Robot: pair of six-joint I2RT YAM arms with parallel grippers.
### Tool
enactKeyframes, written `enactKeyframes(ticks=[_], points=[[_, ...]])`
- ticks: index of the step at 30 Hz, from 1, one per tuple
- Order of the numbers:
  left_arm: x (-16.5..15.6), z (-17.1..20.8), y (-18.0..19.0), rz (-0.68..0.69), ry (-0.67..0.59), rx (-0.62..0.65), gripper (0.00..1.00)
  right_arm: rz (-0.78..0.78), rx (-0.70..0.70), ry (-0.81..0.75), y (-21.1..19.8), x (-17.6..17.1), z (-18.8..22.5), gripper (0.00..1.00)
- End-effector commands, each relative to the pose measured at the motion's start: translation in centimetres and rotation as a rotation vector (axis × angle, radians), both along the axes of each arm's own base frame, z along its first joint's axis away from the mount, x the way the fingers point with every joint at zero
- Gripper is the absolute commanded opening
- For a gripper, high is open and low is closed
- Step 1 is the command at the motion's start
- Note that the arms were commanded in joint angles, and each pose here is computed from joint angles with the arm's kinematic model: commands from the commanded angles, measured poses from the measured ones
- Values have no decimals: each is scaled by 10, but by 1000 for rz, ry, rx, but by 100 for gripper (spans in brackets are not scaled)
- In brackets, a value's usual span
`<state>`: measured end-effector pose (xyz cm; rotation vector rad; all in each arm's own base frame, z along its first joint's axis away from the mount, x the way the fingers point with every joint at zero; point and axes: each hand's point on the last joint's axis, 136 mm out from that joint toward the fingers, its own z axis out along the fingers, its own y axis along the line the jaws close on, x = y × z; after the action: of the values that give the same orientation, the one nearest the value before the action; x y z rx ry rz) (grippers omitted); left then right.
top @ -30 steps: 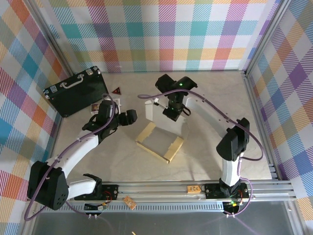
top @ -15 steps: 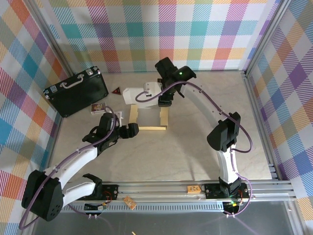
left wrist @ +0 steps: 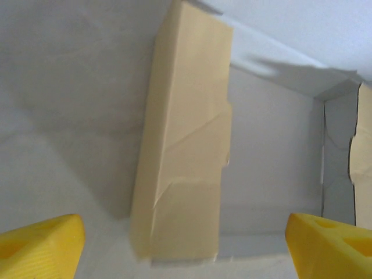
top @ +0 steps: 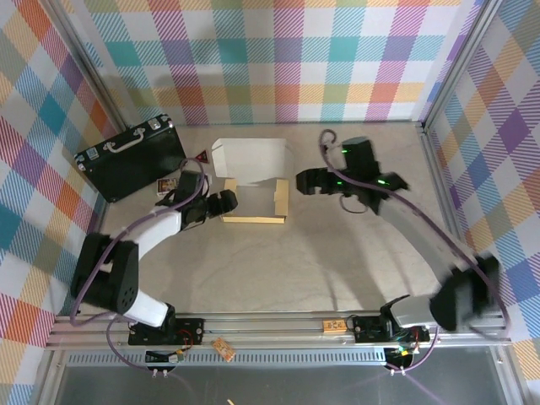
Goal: Fold the paper box
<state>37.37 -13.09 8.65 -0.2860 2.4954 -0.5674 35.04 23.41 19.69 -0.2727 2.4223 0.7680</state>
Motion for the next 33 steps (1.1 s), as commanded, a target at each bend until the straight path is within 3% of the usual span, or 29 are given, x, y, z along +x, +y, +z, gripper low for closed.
enactKeyframes(ticks=[1,6,9,16,23,29,33], points=[[13,-9,5,-10,30,58,86,-194,-2,268,21,22,-71,90],[32,-33,10,-3,76,67,74,-210,-4,361,45,42,-116,83],[41,-41,6,-16,106,61,65,-199,-7,406,55,51,-135,69],[34,-58,7,-9,155,93,23,-241,-134,415,45,50,-164,38],[9,-61,-4,-10,186,190,17,-207,-294,348,48,40,-175,36],[-10,-53,-3,-8,207,280,15,-218,-434,327,31,32,-187,0],[-19,-52,-4,-14,214,342,11,-226,-597,304,8,19,-189,0]])
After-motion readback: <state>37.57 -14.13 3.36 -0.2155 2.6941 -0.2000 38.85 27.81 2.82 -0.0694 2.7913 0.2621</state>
